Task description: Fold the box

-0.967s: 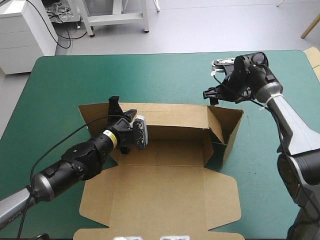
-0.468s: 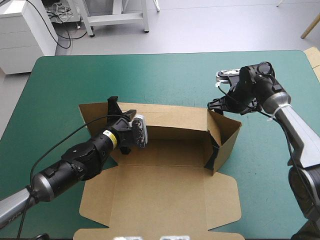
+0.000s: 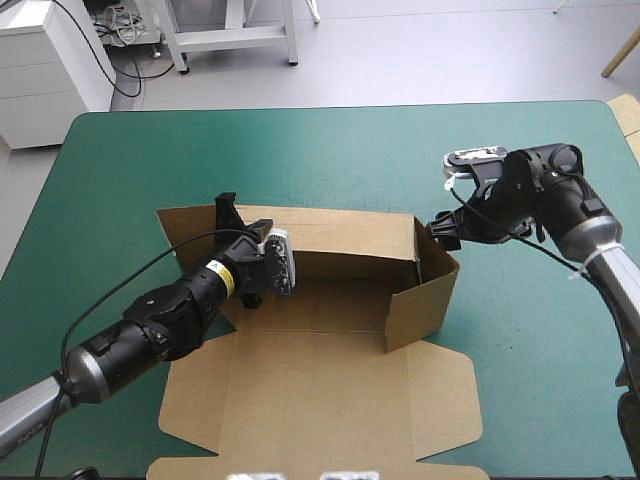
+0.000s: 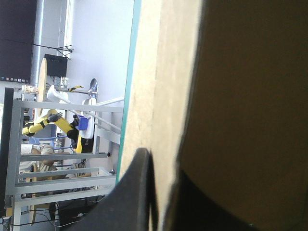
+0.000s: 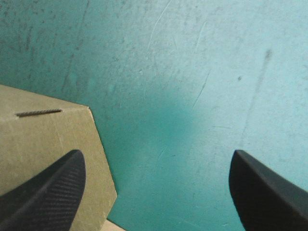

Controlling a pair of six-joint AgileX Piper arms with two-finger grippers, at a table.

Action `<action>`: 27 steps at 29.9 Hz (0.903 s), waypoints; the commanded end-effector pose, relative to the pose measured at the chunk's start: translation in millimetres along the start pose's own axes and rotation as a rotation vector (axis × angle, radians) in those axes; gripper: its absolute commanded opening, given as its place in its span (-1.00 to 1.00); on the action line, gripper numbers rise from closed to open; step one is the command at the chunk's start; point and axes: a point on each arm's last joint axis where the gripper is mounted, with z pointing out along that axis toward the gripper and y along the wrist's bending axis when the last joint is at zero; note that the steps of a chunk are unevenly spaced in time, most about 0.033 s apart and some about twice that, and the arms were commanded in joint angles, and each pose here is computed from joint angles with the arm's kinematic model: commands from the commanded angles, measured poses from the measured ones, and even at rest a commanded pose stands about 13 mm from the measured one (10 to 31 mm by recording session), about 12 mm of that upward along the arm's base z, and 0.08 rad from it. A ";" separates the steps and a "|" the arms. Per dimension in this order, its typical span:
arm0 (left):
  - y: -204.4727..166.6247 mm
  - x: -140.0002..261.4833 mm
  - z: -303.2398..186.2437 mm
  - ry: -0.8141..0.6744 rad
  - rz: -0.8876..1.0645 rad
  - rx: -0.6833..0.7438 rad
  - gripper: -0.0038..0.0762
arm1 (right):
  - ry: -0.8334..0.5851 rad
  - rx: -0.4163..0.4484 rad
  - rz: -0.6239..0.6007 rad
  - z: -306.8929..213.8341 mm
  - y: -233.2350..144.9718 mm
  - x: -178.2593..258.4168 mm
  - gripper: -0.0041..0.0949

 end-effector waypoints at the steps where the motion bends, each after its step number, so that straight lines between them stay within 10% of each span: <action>1: -8.0 5.5 3.3 0.068 -0.089 0.043 -0.92 | -0.130 -0.026 -0.017 -22.0 2.1 6.4 0.59; 13: -8.0 5.4 3.3 0.066 -0.090 0.043 -0.92 | -0.387 -0.170 -0.100 -17.0 16.1 57.1 0.58; 27: -11.6 5.2 9.0 0.071 -0.079 0.060 -0.92 | -0.274 -0.234 -0.241 -7.0 22.7 78.5 0.58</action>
